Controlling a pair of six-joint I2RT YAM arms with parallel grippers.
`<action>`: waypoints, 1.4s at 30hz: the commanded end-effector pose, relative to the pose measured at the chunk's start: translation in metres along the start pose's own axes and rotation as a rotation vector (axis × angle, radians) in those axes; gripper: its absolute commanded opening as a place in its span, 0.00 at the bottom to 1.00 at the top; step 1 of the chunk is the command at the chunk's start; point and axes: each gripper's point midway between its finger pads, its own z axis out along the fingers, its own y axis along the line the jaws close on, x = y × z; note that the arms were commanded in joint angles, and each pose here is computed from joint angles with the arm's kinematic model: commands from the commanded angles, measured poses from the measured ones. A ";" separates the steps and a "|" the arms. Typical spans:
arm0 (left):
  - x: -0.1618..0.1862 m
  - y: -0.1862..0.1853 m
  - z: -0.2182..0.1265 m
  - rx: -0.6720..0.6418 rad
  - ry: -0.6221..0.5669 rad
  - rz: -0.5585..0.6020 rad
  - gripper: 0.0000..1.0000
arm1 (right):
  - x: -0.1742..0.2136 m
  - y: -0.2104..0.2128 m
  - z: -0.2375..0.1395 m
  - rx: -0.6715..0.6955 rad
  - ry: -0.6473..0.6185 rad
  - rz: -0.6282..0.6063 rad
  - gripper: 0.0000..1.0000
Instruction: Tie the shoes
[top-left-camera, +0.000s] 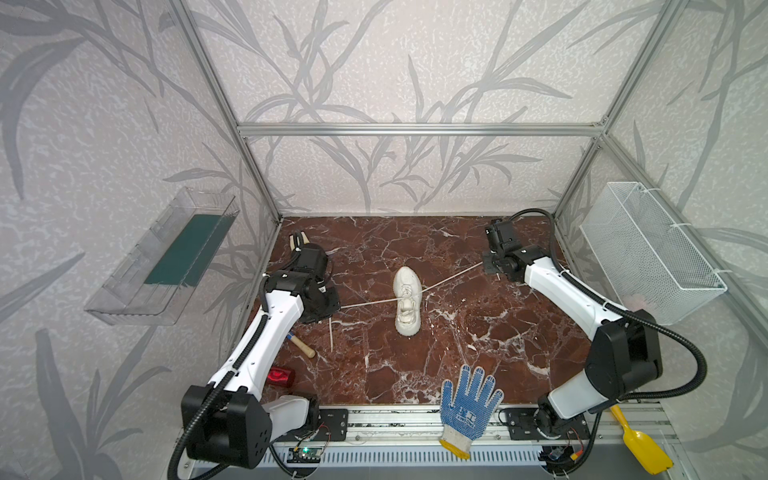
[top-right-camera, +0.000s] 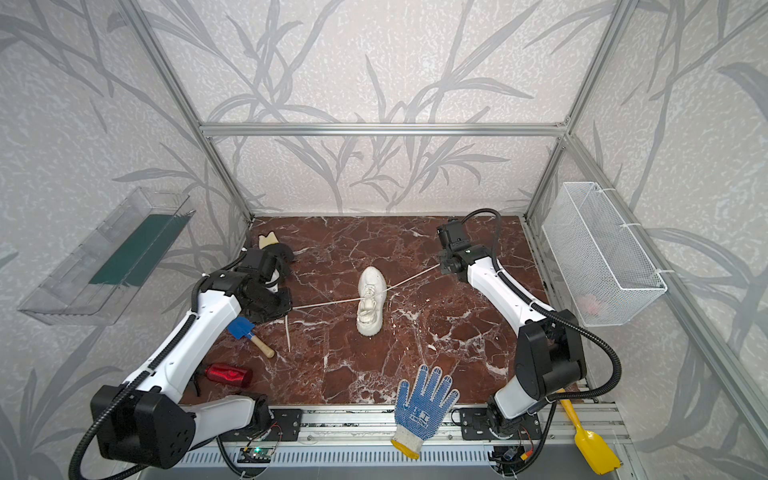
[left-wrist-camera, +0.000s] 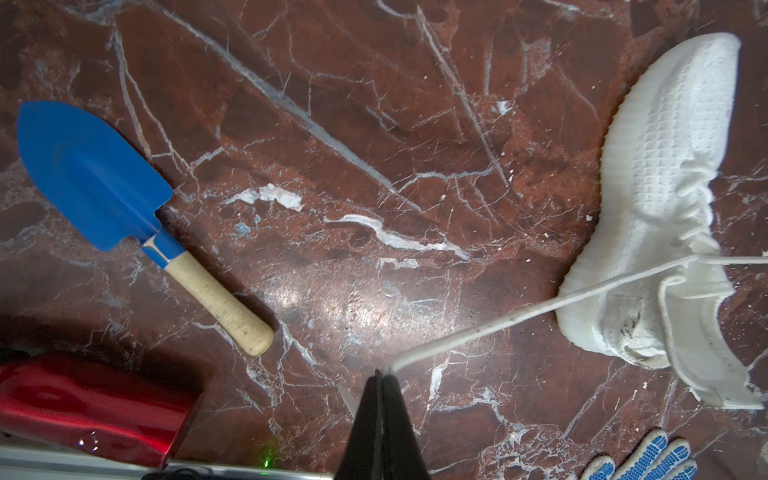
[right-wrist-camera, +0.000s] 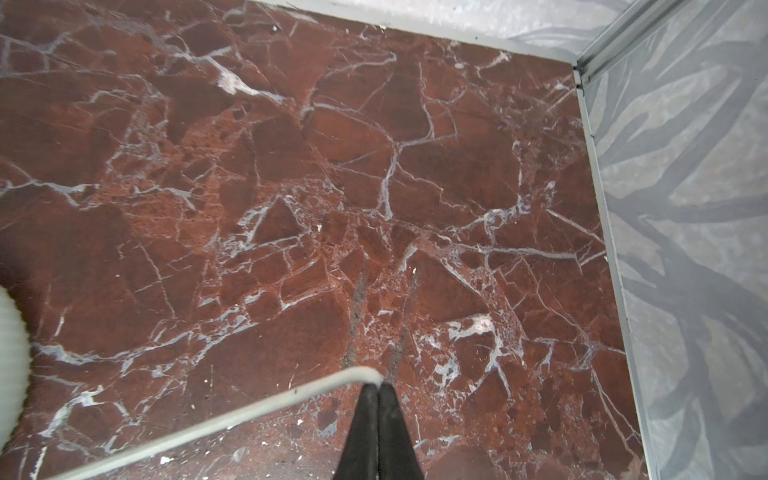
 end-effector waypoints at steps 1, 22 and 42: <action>0.011 0.016 0.004 -0.048 0.046 -0.061 0.00 | 0.003 -0.007 0.006 0.005 0.013 0.034 0.00; -0.017 -0.026 0.034 0.117 0.070 -0.028 0.00 | -0.053 0.190 0.028 -0.552 -0.031 -0.146 0.00; -0.024 -0.032 0.029 0.139 0.058 -0.024 0.00 | -0.040 0.376 -0.019 -1.074 -0.003 -0.162 0.00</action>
